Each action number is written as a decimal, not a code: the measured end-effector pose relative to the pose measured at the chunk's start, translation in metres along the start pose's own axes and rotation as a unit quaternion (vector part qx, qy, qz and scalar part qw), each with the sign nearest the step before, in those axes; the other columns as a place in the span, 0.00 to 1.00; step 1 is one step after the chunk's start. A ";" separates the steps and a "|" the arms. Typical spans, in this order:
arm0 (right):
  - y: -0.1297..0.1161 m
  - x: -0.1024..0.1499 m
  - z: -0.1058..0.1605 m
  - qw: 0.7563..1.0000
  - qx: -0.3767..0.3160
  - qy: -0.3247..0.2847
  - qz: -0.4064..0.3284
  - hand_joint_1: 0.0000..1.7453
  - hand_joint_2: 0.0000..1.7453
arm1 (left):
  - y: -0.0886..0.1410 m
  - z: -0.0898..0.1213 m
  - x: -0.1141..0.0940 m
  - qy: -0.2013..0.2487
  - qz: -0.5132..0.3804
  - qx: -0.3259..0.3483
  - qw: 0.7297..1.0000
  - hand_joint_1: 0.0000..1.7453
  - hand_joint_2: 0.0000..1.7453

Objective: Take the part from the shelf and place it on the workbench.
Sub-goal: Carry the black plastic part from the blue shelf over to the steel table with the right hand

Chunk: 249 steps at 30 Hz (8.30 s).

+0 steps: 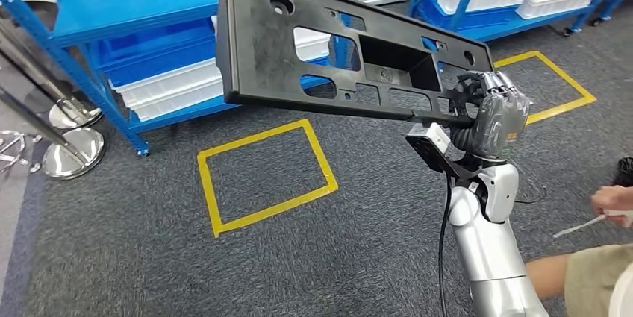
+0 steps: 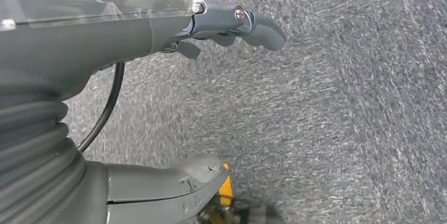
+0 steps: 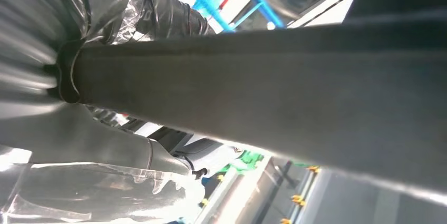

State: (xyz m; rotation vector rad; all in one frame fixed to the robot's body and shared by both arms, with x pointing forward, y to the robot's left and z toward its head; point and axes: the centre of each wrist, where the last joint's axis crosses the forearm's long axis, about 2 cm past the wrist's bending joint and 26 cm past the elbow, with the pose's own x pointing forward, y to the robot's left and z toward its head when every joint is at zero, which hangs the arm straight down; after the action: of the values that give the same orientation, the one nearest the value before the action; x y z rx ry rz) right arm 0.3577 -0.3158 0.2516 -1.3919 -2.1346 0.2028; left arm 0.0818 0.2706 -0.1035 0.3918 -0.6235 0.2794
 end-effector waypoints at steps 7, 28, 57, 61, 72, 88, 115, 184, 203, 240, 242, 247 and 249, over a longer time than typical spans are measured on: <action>-0.006 -0.010 0.001 1.000 0.001 0.006 0.011 1.00 1.00 | 0.001 0.000 -0.002 0.000 0.000 0.001 1.000 0.00 1.00; -0.035 -0.049 0.012 0.998 -0.008 0.032 0.054 1.00 1.00 | 0.000 0.001 -0.002 -0.012 0.012 -0.013 1.000 0.00 1.00; -0.052 -0.055 0.015 0.998 -0.023 0.018 0.061 1.00 1.00 | -0.003 -0.001 0.003 -0.032 0.032 -0.044 0.998 0.00 1.00; -0.053 -0.055 0.017 0.998 -0.023 0.019 0.059 1.00 1.00 | -0.002 0.001 -0.002 -0.028 0.031 -0.046 0.998 0.00 1.00; -0.061 -0.061 0.023 0.997 -0.027 0.027 0.068 1.00 1.00 | -0.002 0.000 0.000 -0.039 0.027 -0.051 0.998 0.00 1.00; -0.077 -0.065 0.034 0.995 -0.039 0.034 0.080 1.00 1.00 | -0.004 -0.002 0.004 -0.045 0.024 -0.052 0.997 0.00 1.00; -0.093 -0.068 0.053 0.995 -0.040 0.041 0.087 1.00 1.00 | -0.006 0.000 0.004 -0.050 0.019 -0.054 0.997 0.00 1.00; -0.101 -0.072 0.052 0.994 -0.051 0.048 0.087 1.00 1.00 | -0.007 0.000 0.004 -0.050 0.021 -0.053 0.997 0.00 1.00; -0.113 -0.072 0.076 0.994 -0.037 0.067 0.083 1.00 1.00 | -0.006 0.002 0.000 -0.045 0.011 -0.058 0.997 0.00 1.00; -0.106 -0.073 0.069 0.991 -0.030 0.054 0.120 1.00 1.00 | -0.004 0.002 -0.002 -0.035 0.009 -0.066 0.997 0.00 1.00; -0.104 -0.076 0.068 0.990 -0.027 0.056 0.125 1.00 1.00 | -0.004 0.002 -0.002 -0.038 0.011 -0.069 0.997 0.00 1.00; -0.102 -0.080 0.067 0.989 -0.022 0.063 0.129 1.00 1.00 | -0.003 0.000 0.000 -0.040 0.011 -0.068 0.997 0.00 1.00; -0.101 -0.081 0.067 0.989 -0.020 0.065 0.131 1.00 1.00 | -0.003 0.000 0.000 -0.041 0.011 -0.069 0.997 0.00 1.00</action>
State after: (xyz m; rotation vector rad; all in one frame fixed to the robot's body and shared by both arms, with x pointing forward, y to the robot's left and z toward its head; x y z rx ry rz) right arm 0.2652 -0.4196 0.2079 -1.6607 -1.8573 0.1668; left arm 0.0829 0.2678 -0.1041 0.2654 -0.7227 0.2407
